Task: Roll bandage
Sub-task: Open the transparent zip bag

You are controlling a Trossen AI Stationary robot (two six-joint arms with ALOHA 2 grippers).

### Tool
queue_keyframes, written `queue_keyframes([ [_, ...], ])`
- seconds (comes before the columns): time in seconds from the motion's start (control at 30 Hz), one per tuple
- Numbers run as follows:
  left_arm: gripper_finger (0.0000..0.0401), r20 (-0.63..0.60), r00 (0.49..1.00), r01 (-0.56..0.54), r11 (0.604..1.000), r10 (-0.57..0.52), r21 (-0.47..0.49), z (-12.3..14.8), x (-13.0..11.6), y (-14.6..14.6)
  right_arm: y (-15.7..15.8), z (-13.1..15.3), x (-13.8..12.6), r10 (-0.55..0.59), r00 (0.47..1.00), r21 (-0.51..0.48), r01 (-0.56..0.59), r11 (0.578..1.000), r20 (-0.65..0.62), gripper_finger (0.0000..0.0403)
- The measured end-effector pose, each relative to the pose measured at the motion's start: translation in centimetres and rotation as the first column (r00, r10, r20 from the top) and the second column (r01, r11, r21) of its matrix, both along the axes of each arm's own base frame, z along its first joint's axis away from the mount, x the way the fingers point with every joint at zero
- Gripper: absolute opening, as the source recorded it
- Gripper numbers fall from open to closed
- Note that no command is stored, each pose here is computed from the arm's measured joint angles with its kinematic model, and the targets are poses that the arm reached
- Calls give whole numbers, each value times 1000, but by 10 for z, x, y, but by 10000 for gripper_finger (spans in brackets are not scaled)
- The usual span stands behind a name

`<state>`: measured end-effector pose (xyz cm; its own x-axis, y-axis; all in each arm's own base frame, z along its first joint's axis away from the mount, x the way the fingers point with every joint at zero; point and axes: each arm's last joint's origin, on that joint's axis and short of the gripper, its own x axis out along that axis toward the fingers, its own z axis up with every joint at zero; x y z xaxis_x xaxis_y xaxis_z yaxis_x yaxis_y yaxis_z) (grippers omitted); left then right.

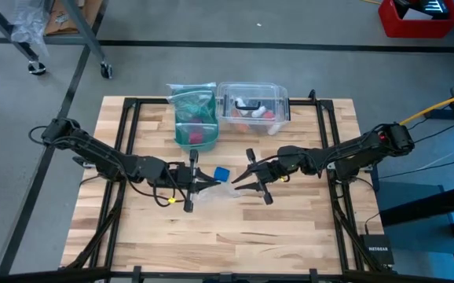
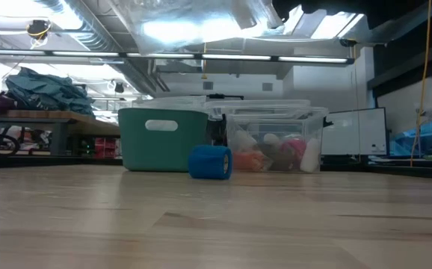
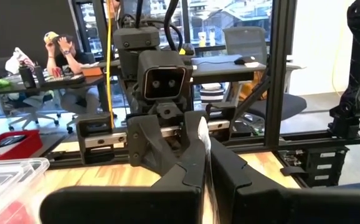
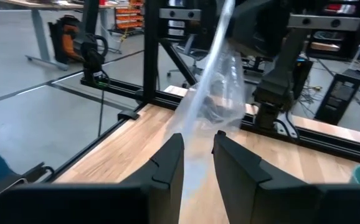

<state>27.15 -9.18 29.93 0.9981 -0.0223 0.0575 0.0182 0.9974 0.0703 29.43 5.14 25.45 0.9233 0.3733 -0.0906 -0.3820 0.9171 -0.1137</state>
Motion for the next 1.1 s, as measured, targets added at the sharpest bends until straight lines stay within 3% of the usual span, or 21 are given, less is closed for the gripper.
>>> queue_keyframes([
  [0.3, 0, 4, 1000, 0, 1000, 0, -2, 0, 0, 0, 1, 0, 0, 22, 1000, 2, -22, 1000, -2, 90],
  [0.6, 0, 8, 1000, 8, 1000, -8, -3, 1, -1, -2, -1, 0, 0, -40, 999, -5, 40, 999, -3, 90],
  [1.1, 0, 13, 999, 37, 999, -37, 17, 1, -2, -6, 0, 0, 0, 13, 1000, 1, -13, 1000, -1, 90],
])
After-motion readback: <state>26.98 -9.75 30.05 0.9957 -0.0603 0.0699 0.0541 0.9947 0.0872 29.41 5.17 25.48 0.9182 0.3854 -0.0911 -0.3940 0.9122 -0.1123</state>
